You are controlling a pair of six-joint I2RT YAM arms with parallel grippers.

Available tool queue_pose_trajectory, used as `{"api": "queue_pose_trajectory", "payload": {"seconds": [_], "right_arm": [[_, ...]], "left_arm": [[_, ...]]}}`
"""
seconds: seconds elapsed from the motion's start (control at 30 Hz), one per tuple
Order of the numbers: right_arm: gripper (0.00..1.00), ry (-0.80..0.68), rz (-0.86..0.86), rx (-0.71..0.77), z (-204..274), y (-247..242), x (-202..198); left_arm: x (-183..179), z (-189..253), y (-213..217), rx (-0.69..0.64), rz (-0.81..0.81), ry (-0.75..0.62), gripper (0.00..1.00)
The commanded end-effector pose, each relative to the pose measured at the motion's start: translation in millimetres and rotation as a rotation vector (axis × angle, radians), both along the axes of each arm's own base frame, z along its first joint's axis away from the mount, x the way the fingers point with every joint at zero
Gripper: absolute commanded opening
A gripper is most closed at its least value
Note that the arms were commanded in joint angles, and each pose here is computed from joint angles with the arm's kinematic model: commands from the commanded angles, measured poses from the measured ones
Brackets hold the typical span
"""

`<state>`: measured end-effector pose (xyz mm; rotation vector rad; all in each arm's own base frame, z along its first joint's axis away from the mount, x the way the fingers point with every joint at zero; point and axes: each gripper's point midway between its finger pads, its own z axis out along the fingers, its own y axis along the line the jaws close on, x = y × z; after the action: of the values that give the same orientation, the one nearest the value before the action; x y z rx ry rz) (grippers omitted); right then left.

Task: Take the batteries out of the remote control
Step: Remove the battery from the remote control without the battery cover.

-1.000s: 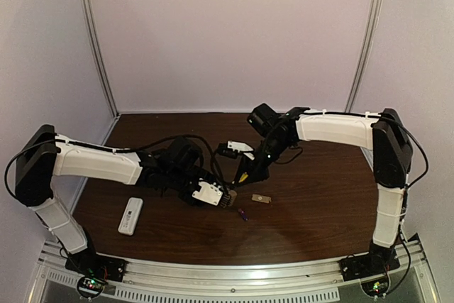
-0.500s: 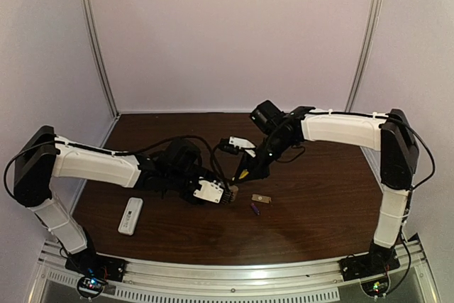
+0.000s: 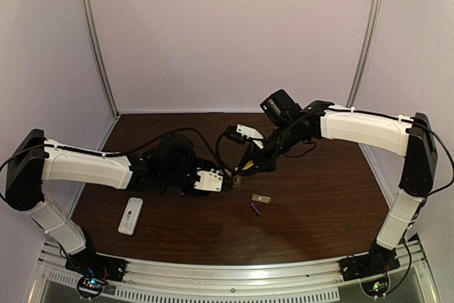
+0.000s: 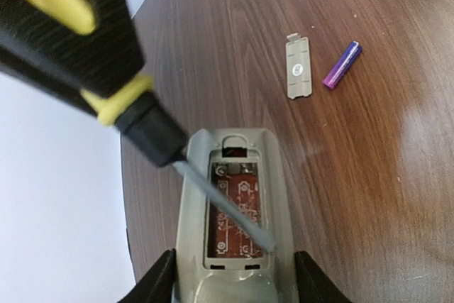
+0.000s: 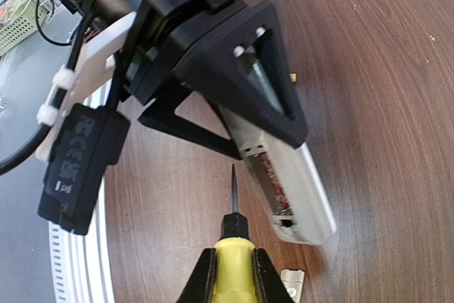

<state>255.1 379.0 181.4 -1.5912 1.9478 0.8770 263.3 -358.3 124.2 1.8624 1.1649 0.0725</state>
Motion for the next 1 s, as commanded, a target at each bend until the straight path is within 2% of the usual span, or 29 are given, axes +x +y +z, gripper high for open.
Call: {"api": "queue_pose_trajectory", "payload": {"seconds": [0.0,0.63,0.83,0.97], "right_arm": [[0.0,0.047,0.024,0.005,9.2,-6.1,-27.7],[0.0,0.045,-0.058,-0.002,28.6,-42.1,-53.3],[0.0,0.054,-0.113,-0.024,27.9,-57.0,-59.8],[0.0,0.009,-0.183,0.007,38.7,-65.6,-56.0]], "left_arm": [[13.9,35.7,-5.2,-0.134,0.065,-0.065,0.0],[16.3,63.9,-3.4,-0.251,0.127,-0.053,0.0],[20.7,77.2,4.1,-0.324,0.217,-0.011,0.0],[22.1,81.0,6.0,-0.355,0.273,0.035,0.0]]}}
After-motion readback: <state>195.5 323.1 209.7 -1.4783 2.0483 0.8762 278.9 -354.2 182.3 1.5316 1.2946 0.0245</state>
